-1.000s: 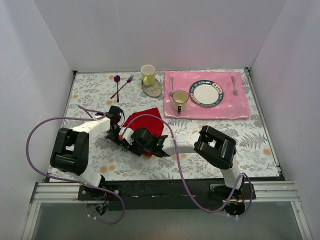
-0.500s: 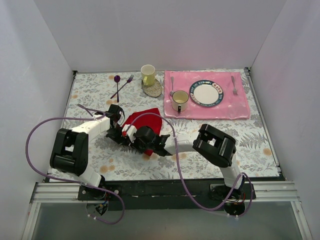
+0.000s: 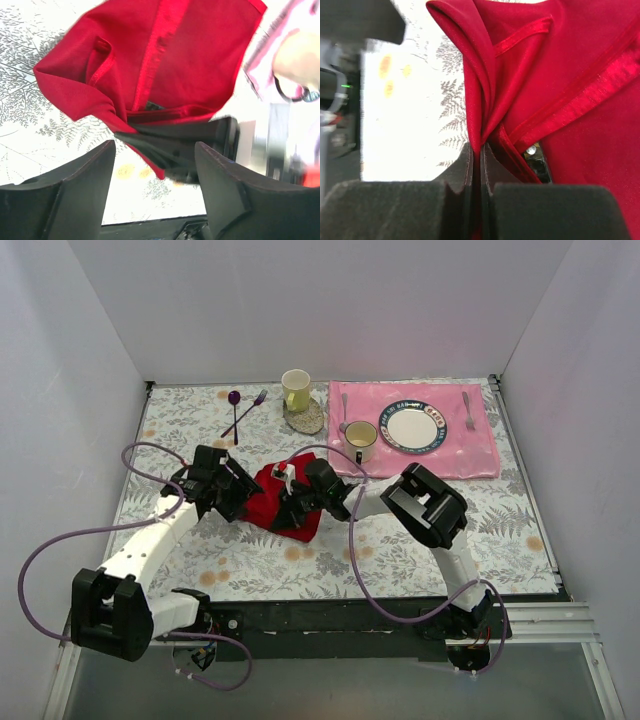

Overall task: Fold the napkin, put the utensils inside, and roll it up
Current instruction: Roll the napkin with the utensil

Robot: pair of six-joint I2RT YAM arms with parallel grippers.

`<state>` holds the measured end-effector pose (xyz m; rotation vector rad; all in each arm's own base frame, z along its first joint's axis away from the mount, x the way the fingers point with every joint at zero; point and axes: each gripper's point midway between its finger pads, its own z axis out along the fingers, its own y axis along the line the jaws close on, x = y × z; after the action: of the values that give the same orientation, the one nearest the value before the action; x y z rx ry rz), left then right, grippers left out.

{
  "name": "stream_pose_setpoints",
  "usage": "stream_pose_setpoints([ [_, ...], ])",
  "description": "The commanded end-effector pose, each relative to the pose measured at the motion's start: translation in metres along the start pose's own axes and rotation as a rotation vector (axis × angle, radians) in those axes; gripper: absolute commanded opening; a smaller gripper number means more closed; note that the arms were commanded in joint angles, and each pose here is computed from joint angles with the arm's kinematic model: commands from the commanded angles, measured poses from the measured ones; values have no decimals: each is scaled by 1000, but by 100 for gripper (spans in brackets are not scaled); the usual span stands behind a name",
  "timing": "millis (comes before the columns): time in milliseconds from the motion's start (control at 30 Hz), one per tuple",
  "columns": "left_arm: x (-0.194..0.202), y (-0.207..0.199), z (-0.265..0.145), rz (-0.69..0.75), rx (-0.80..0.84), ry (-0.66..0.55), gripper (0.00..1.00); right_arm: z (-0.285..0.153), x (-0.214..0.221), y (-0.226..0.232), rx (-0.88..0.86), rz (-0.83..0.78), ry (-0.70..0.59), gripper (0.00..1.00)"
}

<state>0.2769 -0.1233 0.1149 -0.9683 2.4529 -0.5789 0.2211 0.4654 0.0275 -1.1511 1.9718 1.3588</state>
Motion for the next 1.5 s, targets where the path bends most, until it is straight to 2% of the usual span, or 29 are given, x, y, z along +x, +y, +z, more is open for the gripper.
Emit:
stream_pose_setpoints([
  [0, 16, 9, 0, 22, 31, 43, 61, -13, 74, -3, -105, 369, 176, 1],
  [133, 30, 8, 2, -2, 95, 85, 60, -15, 77, -5, -161, 475, 148, 1],
  [167, 32, 9, 4, -10, 98, 93, 59, -14, 70, -5, -183, 456, 109, 1],
  [233, 35, 7, 7, -16, 104, 114, 52, -18, 73, -6, -198, 519, 102, 1],
  [400, 41, 5, 20, -17, 128, 156, 55, -20, 75, -12, -194, 553, 88, 1],
  [533, 43, 13, 29, 13, 77, 179, 56, -21, 81, -18, -143, 513, 114, 1],
  [667, 28, 14, 18, 71, 54, 97, 60, -23, 84, -26, -85, 465, 150, 1],
  [767, 25, 19, 12, 88, 12, 86, 63, -23, 86, -31, -49, 454, 170, 1],
  [900, 39, 41, 19, 24, -111, 166, 59, -25, 86, -40, 17, 400, 190, 1],
  [1067, 35, 37, 30, 13, -109, 154, 59, -25, 87, -45, 78, 348, 237, 1],
  [1233, 21, 40, 36, 73, -165, 117, 58, -24, 86, -49, 106, 299, 251, 1],
  [1367, 6, 56, 46, 135, -274, 64, 55, -24, 88, -51, 117, 288, 257, 1],
  [1467, 0, 59, 51, 166, -293, 48, 41, -24, 89, -52, 128, 274, 264, 1],
])
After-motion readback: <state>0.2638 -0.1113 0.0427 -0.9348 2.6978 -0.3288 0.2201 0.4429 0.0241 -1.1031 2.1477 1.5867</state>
